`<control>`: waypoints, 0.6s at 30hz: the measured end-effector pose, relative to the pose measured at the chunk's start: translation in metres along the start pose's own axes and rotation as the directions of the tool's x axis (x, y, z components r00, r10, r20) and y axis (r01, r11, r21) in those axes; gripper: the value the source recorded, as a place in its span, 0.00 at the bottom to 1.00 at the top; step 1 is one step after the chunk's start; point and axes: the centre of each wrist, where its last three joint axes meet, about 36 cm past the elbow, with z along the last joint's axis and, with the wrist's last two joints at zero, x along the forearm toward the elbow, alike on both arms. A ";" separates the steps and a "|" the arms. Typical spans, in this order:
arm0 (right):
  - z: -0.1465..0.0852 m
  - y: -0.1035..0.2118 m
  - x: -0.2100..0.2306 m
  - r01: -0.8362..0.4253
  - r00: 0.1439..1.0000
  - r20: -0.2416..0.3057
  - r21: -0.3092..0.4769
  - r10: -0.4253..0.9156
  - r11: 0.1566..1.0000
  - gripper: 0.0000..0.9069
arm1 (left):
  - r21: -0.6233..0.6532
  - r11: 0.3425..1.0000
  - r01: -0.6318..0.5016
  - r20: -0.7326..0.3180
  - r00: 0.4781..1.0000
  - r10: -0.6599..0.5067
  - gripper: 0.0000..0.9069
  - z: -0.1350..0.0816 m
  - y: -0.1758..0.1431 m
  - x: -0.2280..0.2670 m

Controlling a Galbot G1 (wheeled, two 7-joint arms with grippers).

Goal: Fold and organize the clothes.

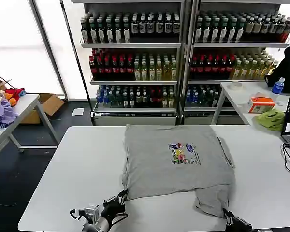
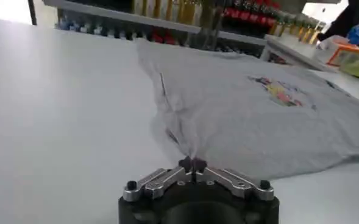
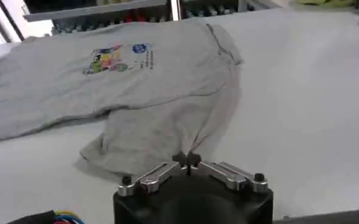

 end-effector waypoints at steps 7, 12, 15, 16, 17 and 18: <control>-0.010 0.003 0.011 0.040 0.999 0.029 -0.024 -0.039 0.999 0.00 | -0.002 1.000 0.030 0.032 0.999 -0.030 0.01 -0.005 0.000 0.011; -0.013 0.007 0.024 0.056 0.998 0.009 -0.018 -0.056 0.998 0.00 | -0.017 0.999 0.048 0.054 0.997 -0.047 0.01 -0.013 0.001 0.027; -0.012 0.011 0.035 0.076 0.997 -0.013 -0.008 -0.076 0.997 0.00 | -0.032 0.998 0.058 0.051 0.997 -0.056 0.01 -0.015 0.003 0.039; -0.011 0.013 0.038 0.083 0.996 -0.021 -0.004 -0.083 0.997 0.00 | -0.037 0.997 0.062 0.047 0.997 -0.060 0.01 -0.016 0.004 0.043; -0.011 0.014 0.042 0.089 0.996 -0.025 -0.001 -0.089 0.996 0.00 | -0.044 0.997 0.065 0.041 0.997 -0.063 0.01 -0.016 0.005 0.047; -0.011 0.016 0.046 0.095 0.995 -0.030 0.001 -0.095 0.995 0.00 | -0.052 0.996 0.069 0.034 0.997 -0.067 0.01 -0.016 0.006 0.052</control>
